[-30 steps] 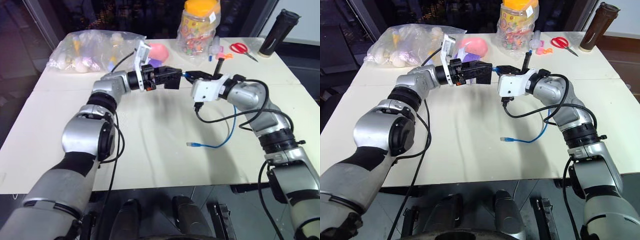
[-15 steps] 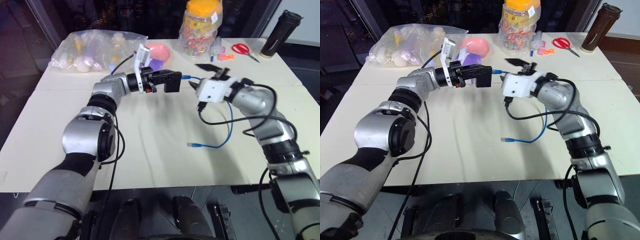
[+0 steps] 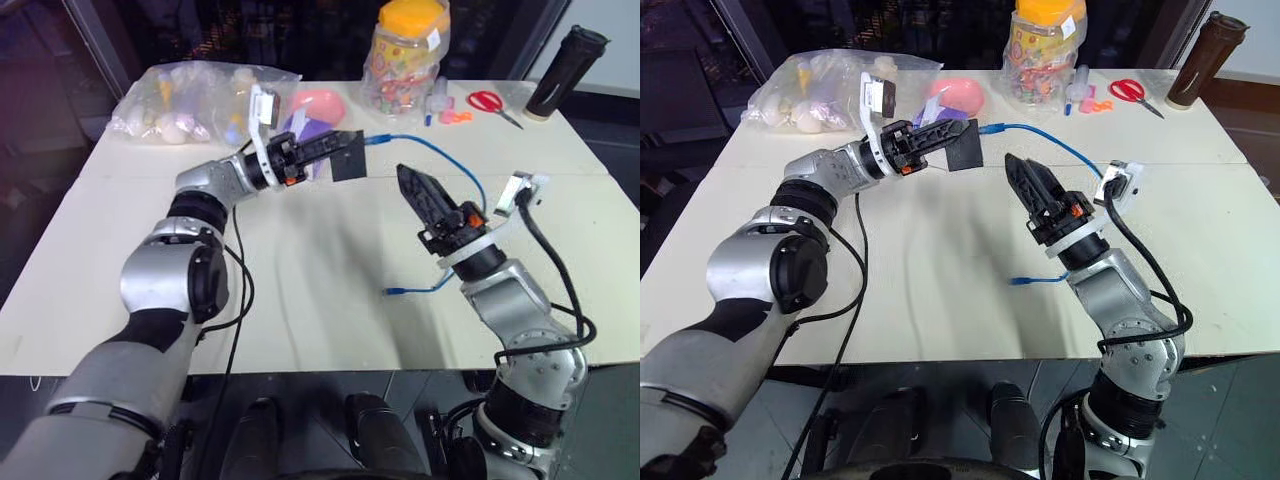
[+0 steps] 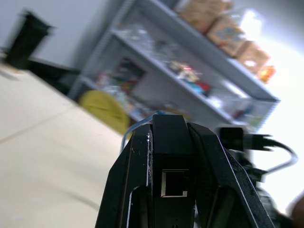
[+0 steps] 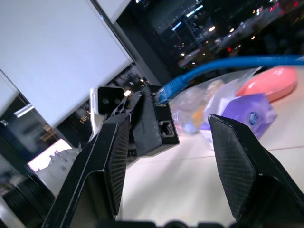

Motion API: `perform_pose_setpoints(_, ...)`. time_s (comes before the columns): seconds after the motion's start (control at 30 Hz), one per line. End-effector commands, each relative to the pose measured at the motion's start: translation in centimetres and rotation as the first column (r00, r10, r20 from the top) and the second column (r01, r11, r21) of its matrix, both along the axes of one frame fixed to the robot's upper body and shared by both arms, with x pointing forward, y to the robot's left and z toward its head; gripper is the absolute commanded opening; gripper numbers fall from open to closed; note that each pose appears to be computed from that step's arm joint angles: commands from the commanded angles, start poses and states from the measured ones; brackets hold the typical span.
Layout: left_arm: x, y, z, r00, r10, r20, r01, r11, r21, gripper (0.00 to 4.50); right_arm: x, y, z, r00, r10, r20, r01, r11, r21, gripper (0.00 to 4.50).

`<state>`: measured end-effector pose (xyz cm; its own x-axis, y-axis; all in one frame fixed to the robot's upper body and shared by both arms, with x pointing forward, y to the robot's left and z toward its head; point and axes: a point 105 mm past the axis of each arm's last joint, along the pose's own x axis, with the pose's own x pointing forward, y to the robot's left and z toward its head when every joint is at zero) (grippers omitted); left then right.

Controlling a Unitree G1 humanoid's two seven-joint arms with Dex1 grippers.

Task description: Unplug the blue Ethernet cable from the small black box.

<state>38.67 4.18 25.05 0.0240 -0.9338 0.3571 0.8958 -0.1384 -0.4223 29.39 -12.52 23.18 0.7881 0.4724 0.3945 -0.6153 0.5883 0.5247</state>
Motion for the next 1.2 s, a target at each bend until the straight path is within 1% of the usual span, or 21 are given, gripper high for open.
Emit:
perform_pose_setpoints(0.03,-1.1,-0.5,1.4,0.995,-0.092,0.037,0.094,0.995,-0.04,0.5,-0.1,0.2,1.7,0.999,0.016,0.046,-0.018,0.998,0.055,2.68)
perform_pose_setpoints(0.27,-1.2,-0.8,1.0,0.995,-0.097,0.014,0.098,0.994,-0.041,0.5,0.1,1.2,1.8,0.997,0.062,0.048,-0.064,0.997,0.04,2.68)
perform_pose_setpoints(0.5,-1.4,-1.1,0.7,0.994,-0.112,0.004,0.112,0.993,-0.045,0.5,0.6,1.4,1.9,0.997,0.056,0.062,-0.059,0.997,0.043,2.68)
perform_pose_setpoints(0.63,-1.6,-1.3,0.9,0.991,-0.136,-0.015,0.135,0.988,-0.07,0.5,0.7,1.6,1.8,0.996,0.057,0.062,-0.06,0.997,0.039,2.68)
perform_pose_setpoints(0.87,-2.0,-2.0,0.6,0.987,-0.161,-0.016,0.16,0.985,-0.058,0.5,0.8,1.8,1.7,0.996,0.057,0.063,-0.06,0.998,0.032,2.68)
perform_pose_setpoints(0.93,-2.1,-2.2,0.4,0.986,-0.166,-0.014,0.165,0.985,-0.05,0.5,0.8,1.9,1.7,0.996,0.057,0.064,-0.059,0.998,0.026,2.17)
perform_pose_setpoints(1.0,-2.1,-2.2,0.4,0.986,-0.166,-0.016,0.165,0.985,-0.049,0.5,0.8,2.0,1.6,0.996,0.06,0.064,-0.061,0.998,0.019,1.43)
perform_pose_setpoints(1.03,-2.1,-2.3,0.3,0.986,-0.163,-0.017,0.162,0.986,-0.047,0.5,0.8,2.0,1.6,0.996,0.059,0.064,-0.06,0.998,0.018,0.97)
perform_pose_setpoints(1.07,-2.0,-2.3,0.3,0.987,-0.161,-0.018,0.16,0.986,-0.045,0.5,0.8,2.0,1.6,0.996,0.058,0.064,-0.059,0.998,0.019,0.33)
perform_pose_setpoints(1.1,-2.0,-2.3,0.3,0.987,-0.157,-0.018,0.157,0.987,-0.045,0.5,0.7,2.1,1.6,0.996,0.059,0.067,-0.061,0.998,0.017,0.02)
perform_pose_setpoints(1.2,-1.8,-2.1,0.4,0.99,-0.141,-0.02,0.14,0.989,-0.05,0.5,0.6,2.2,1.5,0.996,0.063,0.066,-0.064,0.998,0.017,0.02)
